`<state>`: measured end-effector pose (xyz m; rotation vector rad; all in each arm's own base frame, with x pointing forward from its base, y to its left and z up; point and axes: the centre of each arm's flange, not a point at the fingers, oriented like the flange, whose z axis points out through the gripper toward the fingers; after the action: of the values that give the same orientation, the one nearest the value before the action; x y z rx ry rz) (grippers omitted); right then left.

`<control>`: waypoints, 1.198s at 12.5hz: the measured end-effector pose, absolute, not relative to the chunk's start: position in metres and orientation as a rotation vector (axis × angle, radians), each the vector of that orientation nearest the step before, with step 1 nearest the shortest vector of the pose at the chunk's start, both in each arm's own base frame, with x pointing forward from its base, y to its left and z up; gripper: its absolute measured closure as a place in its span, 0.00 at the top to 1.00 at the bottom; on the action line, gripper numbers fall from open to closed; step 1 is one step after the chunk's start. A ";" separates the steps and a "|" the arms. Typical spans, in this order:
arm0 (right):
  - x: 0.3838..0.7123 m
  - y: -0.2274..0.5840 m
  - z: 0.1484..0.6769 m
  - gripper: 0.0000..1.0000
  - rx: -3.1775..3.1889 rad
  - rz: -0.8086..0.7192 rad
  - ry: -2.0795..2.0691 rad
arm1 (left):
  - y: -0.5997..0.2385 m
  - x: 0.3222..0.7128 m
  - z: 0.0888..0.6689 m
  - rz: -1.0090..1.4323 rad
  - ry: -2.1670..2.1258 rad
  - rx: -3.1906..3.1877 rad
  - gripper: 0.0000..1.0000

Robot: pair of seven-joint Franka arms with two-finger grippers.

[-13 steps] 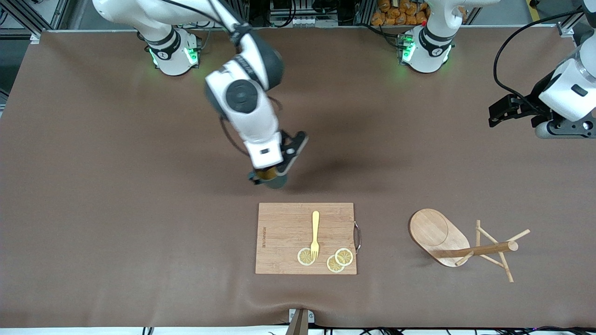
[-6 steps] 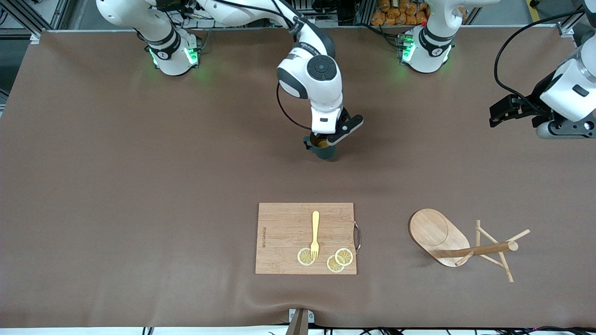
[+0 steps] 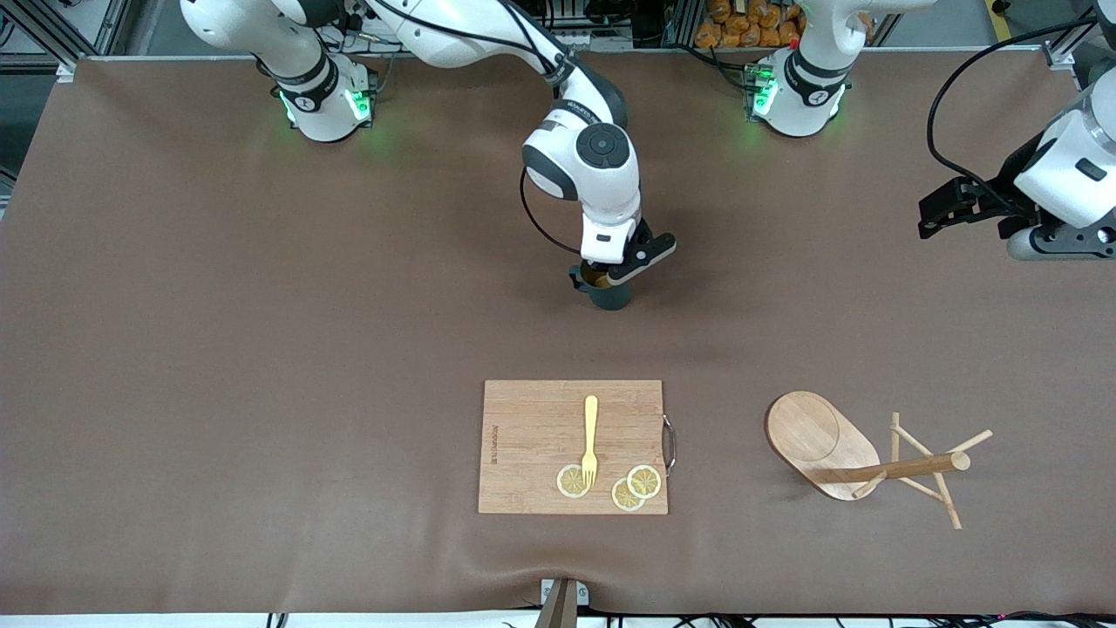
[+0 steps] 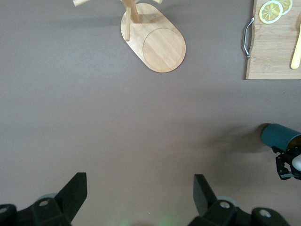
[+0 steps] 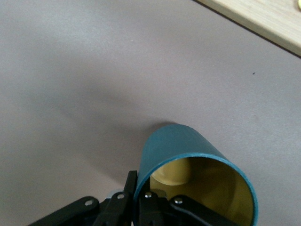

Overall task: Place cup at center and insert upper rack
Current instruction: 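Carry the mug with the right gripper to the table center, set down, then open the right gripper and lift away while the left gripper approaches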

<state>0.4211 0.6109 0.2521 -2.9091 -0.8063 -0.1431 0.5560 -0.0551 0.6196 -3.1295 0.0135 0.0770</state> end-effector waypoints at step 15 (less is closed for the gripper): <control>0.474 0.556 0.402 1.00 -2.973 -0.163 -0.695 | -0.114 0.560 0.617 0.054 -0.034 -3.139 1.00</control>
<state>0.4738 0.5559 0.4018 -2.9732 -0.6946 -0.1626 0.5596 -0.1144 0.6175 -3.1387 -0.0340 0.0544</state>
